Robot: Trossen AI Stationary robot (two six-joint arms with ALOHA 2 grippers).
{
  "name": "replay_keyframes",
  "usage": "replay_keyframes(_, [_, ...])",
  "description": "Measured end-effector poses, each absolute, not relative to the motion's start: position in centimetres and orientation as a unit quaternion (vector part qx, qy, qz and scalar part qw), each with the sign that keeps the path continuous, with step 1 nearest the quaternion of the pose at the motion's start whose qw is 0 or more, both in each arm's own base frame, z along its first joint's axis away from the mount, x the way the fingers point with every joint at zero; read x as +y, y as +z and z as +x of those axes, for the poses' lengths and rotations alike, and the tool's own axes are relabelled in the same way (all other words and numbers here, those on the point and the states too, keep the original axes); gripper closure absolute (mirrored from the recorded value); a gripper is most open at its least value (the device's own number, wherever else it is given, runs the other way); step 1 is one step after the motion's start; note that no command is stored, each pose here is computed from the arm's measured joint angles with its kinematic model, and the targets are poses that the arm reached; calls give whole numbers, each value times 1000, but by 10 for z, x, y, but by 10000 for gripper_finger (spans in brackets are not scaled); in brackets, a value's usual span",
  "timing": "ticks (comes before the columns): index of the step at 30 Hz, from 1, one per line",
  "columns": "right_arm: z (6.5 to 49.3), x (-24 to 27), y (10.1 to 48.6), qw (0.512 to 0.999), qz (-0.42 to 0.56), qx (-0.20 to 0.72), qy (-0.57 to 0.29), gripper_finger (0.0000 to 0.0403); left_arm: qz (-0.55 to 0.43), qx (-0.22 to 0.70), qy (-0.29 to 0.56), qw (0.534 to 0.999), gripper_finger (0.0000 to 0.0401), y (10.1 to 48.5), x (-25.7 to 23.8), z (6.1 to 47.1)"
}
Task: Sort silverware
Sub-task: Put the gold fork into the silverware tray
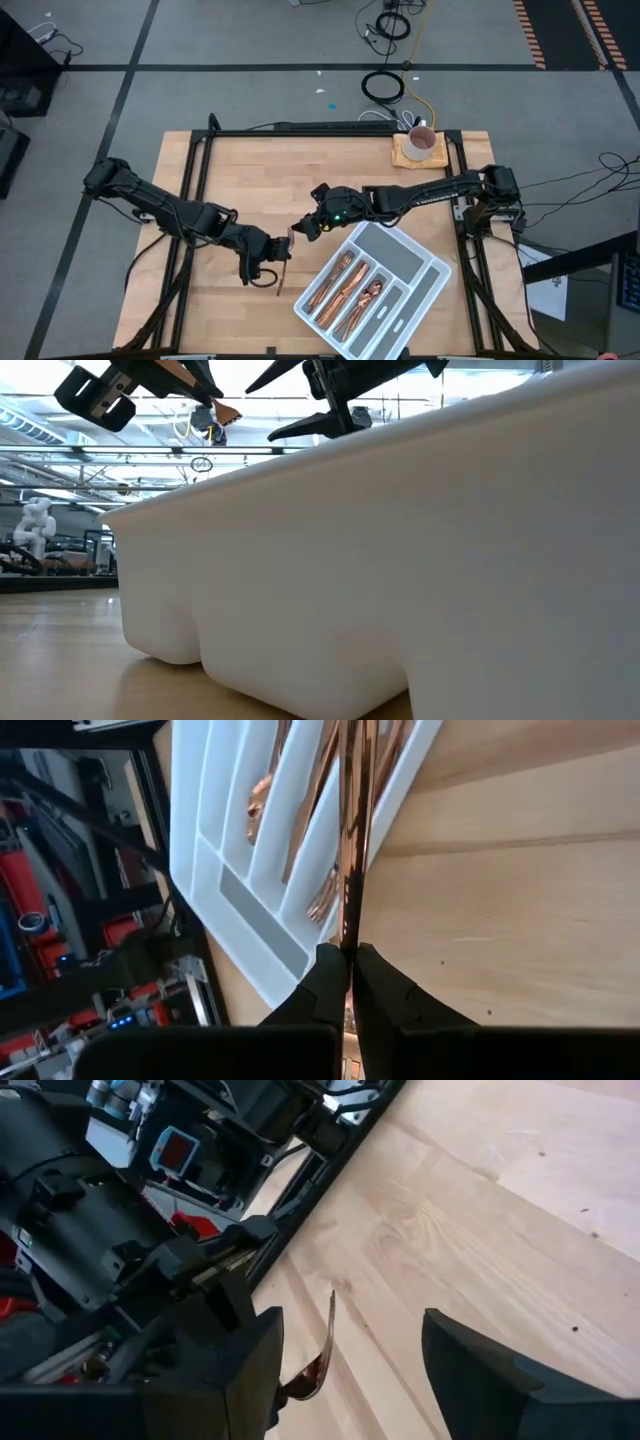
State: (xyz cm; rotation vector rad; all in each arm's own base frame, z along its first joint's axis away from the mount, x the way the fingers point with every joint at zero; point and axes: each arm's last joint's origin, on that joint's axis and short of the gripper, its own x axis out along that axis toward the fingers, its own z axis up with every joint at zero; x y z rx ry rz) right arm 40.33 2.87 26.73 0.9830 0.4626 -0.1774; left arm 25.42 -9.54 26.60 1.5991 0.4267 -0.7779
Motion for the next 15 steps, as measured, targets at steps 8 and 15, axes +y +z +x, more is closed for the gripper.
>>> replay_keyframes(8, [403,29,267,855,462,220,-84,179,693,168,-323,622,389,270,-95,258])
replay_keyframes(15, [403,29,267,856,460,220,-84,179,690,162,-319,630,388,271,-90,261])
